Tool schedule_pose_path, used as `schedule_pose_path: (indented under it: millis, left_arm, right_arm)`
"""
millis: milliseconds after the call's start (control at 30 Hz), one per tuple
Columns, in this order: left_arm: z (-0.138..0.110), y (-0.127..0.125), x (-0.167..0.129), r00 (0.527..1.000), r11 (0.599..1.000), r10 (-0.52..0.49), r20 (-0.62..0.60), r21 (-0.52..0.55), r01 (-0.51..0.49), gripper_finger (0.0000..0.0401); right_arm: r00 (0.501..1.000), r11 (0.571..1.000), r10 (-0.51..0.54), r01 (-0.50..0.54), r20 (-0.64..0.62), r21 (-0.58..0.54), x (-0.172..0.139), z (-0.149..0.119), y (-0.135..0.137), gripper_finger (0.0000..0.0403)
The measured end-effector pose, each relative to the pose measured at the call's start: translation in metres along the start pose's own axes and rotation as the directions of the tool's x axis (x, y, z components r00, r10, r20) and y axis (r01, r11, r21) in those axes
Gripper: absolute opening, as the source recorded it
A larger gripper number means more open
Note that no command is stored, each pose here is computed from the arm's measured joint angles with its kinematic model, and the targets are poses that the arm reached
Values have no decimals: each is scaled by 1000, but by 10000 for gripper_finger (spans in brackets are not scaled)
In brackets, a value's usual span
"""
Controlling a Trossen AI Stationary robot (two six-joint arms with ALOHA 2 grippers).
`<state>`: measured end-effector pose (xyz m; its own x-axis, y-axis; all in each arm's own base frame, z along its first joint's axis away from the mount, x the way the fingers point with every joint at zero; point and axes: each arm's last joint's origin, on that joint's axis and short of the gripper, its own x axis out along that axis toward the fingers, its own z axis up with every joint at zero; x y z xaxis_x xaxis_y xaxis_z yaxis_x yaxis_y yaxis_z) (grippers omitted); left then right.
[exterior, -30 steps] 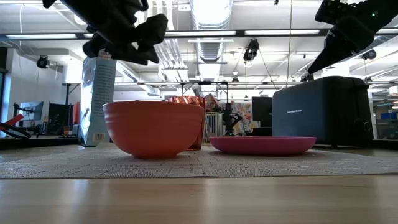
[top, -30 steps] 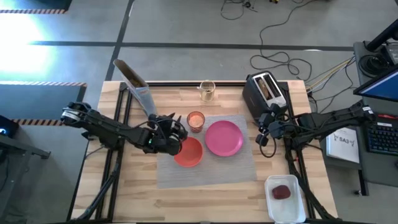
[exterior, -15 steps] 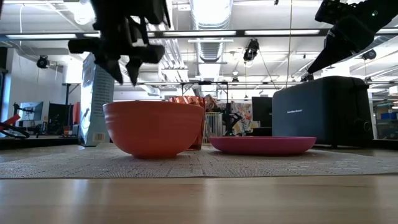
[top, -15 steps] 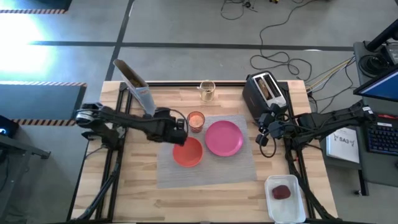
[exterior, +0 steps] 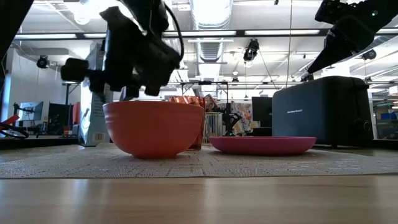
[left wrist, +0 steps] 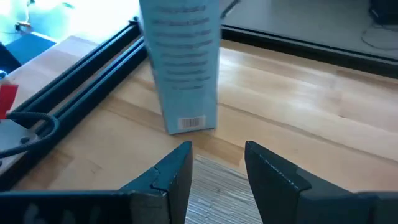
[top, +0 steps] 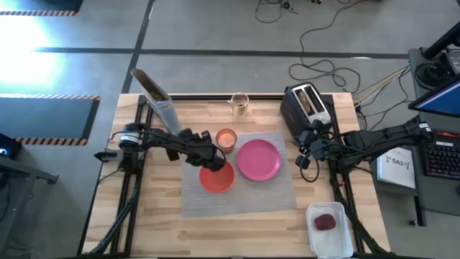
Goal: Arrange a breakfast setting
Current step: Pour the cereal from the blue cereal box into the orange bowl
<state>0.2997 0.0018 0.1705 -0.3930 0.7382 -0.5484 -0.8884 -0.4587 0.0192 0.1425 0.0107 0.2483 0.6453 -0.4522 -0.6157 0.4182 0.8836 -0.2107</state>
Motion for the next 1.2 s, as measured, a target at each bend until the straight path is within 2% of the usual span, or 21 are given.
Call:
schedule_pose_path:
  millis: [200, 433, 567, 833, 933, 1000, 1200]
  left_arm:
    - [-9, 10, 15, 998, 999, 42, 49, -3, -42, 132]
    - [-8, 16, 21, 996, 998, 34, 82, -51, -30, 142]
    - [-7, 15, 20, 996, 998, 30, 79, -51, -26, 186]
    - [-4, 13, 28, 994, 998, 42, 98, -46, -38, 343]
    - [-1, 11, 34, 992, 997, 51, 113, -66, -44, 388]
    - [1, 10, 37, 991, 996, 58, 118, -71, -50, 394]
    - [8, 6, 48, 986, 996, 64, 151, -72, -54, 375]
  right_arm:
    - [1000, 1000, 0, 0, 0, 0, 0, 0, 0, 68]
    - [1000, 1000, 0, 0, 0, 0, 0, 0, 0, 68]
    - [1000, 1000, 0, 0, 0, 0, 0, 0, 0, 68]
    - [1000, 1000, 0, 0, 0, 0, 0, 0, 0, 68]
    - [1000, 1000, 0, 0, 0, 1, 0, 0, 0, 68]
    - [1000, 1000, 0, 0, 0, 0, 0, 0, 0, 68]
    - [1000, 1000, 0, 0, 0, 0, 0, 0, 0, 68]
